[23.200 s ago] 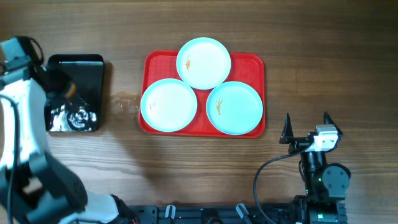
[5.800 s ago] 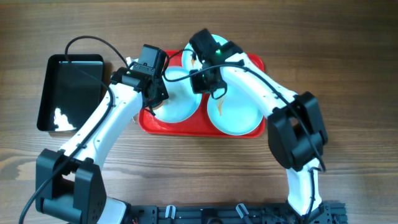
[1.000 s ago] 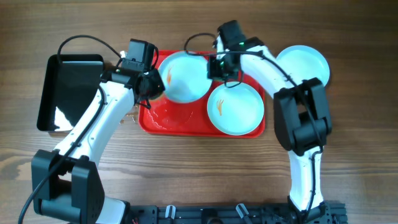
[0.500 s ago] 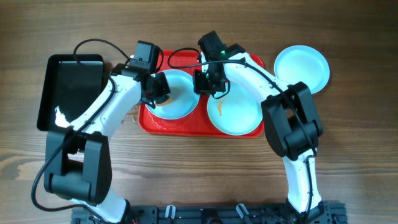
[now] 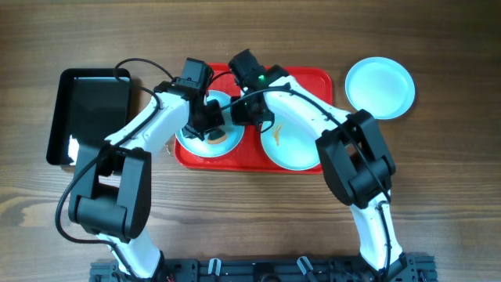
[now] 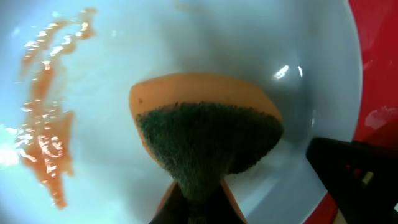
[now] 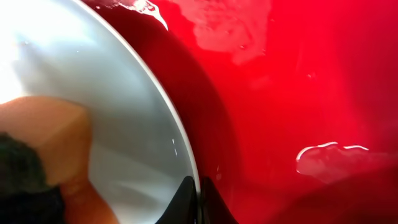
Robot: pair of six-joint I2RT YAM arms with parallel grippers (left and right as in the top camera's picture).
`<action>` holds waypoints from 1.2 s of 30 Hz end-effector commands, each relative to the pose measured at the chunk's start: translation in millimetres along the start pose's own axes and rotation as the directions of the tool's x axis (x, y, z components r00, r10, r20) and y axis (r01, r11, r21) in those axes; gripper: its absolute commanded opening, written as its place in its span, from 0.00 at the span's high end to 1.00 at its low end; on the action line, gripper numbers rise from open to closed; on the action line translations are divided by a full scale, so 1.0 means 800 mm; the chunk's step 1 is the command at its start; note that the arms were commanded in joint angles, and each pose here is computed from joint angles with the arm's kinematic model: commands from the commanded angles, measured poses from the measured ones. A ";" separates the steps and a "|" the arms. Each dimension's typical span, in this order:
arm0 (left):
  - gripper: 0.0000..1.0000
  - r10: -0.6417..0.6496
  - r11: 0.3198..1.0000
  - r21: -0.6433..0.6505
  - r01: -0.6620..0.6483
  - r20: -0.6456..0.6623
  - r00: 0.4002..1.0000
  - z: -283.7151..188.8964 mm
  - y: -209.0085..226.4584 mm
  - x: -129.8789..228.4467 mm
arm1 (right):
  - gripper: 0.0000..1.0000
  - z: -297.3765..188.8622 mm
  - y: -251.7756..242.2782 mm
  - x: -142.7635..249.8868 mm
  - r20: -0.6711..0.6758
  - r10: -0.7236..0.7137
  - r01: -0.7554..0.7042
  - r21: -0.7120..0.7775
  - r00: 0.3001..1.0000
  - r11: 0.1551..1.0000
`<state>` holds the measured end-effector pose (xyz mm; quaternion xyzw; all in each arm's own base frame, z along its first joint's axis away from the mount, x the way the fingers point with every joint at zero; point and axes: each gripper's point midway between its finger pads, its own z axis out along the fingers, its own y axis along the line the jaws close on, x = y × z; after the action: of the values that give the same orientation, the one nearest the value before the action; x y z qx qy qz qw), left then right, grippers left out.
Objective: Clean dirty plates on tray and stack at the side
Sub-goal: 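Scrub the top plate with the sponge while the right gripper holds it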
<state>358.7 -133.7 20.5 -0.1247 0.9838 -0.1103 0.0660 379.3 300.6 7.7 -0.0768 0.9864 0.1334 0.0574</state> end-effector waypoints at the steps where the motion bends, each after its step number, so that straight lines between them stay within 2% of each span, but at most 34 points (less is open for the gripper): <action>1: 0.96 0.060 0.998 0.011 -0.059 -0.017 0.998 0.006 -0.005 0.006 | 0.96 0.014 0.004 0.010 -0.012 -0.024 0.024 0.021 1.000 0.999; 3: 0.96 0.103 0.994 -0.037 -0.103 -0.002 0.995 0.006 0.006 0.003 | 0.96 0.014 -0.001 0.010 -0.012 -0.022 0.022 0.038 1.000 0.999; 6: 0.96 0.108 0.968 -0.233 -0.094 0.052 0.993 0.000 0.049 -0.010 | 0.96 0.012 -0.013 0.011 -0.006 -0.017 0.017 0.094 1.000 0.995; 11: 0.96 0.138 0.900 -0.431 -0.068 0.133 0.981 -0.018 0.090 -0.032 | 0.95 0.012 -0.018 0.010 0.000 -0.017 0.017 0.116 1.000 0.993; 14: 0.96 0.150 0.875 -0.480 -0.056 0.159 0.976 -0.026 0.100 -0.039 | 0.96 0.009 -0.027 0.009 0.005 -0.014 0.013 0.152 1.000 0.988; 19: 0.96 0.155 0.878 -0.477 -0.044 0.196 0.968 -0.041 0.094 -0.049 | 0.96 -0.008 -0.037 0.004 0.022 -0.013 0.008 0.190 1.000 0.982; 21: 0.96 0.154 0.889 -0.457 -0.037 0.222 0.963 -0.051 0.086 -0.056 | 0.96 -0.014 -0.035 0.003 0.029 -0.015 0.009 0.182 0.999 0.983; 23: 0.96 0.143 0.923 -0.383 -0.045 0.231 0.962 -0.057 0.067 -0.057 | 0.96 -0.018 -0.032 0.001 0.034 -0.019 0.013 0.176 0.999 0.984; 26: 0.96 0.117 0.986 -0.137 -0.093 0.183 0.976 -0.046 0.012 -0.045 | 0.96 -0.018 -0.032 0.003 0.026 -0.031 0.027 0.173 0.999 0.985; 28: 0.96 0.107 0.994 -0.020 -0.105 0.141 0.984 -0.031 -0.013 -0.038 | 0.96 -0.018 -0.033 0.004 0.026 -0.009 0.005 0.174 1.000 0.985; 30: 0.96 0.058 0.998 0.004 -0.059 0.110 0.992 -0.014 -0.016 -0.035 | 0.96 -0.018 -0.030 0.005 0.020 -0.012 0.009 0.164 1.000 0.986; 36: 0.96 0.054 0.993 0.102 -0.056 0.018 0.998 0.021 -0.034 -0.020 | 0.96 -0.017 -0.028 0.005 0.018 -0.011 0.008 0.152 1.000 0.988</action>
<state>381.5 -136.8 17.4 -0.0935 0.9847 -0.1014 0.1061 374.6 279.0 8.3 -0.0747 0.9930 0.0687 0.0607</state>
